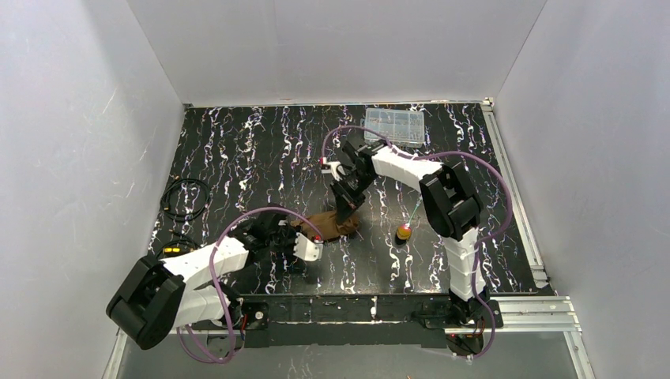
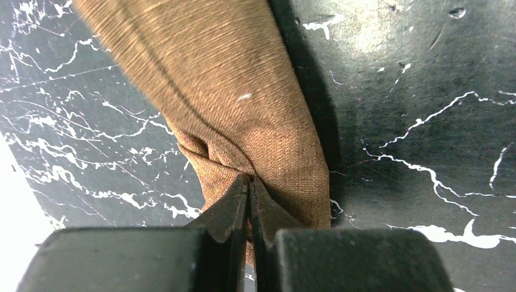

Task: Fold the napkin into a case and place the utensils inside
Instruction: Stuff the top corner of the smaller-rectangle-folded napkin into the folded napkin.

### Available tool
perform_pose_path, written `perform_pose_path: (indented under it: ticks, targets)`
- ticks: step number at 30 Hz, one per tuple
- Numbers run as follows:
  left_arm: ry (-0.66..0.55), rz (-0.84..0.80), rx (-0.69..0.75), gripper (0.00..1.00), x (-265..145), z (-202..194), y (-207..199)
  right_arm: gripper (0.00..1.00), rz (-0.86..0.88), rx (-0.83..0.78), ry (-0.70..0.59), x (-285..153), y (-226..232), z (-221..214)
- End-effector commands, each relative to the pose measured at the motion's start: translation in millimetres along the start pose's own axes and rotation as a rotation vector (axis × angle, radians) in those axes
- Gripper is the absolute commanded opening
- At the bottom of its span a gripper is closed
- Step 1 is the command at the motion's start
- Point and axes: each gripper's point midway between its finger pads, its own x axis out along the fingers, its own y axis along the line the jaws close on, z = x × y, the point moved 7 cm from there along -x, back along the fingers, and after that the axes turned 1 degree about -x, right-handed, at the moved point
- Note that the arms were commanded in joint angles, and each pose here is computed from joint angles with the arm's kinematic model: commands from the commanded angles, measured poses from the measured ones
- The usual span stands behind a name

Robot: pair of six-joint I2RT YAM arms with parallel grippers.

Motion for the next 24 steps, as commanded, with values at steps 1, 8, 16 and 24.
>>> perform_pose_path:
  ticks: [1, 8, 16, 24]
  targets:
    - [0.048, -0.142, 0.046, 0.00, 5, -15, -36, 0.01, 0.099, -0.133, -0.052, -20, 34, 28]
    - [0.028, -0.160, 0.077, 0.00, 1, -12, -36, 0.01, 0.061, -0.087, 0.045, -4, 0, 24]
    - [-0.019, -0.172, 0.142, 0.00, -6, -10, -46, 0.01, 0.075, 0.053, 0.017, 9, -52, 11]
    - [-0.002, -0.166, 0.136, 0.00, -6, -11, -44, 0.89, -0.017, 0.122, 0.006, 4, -70, -18]
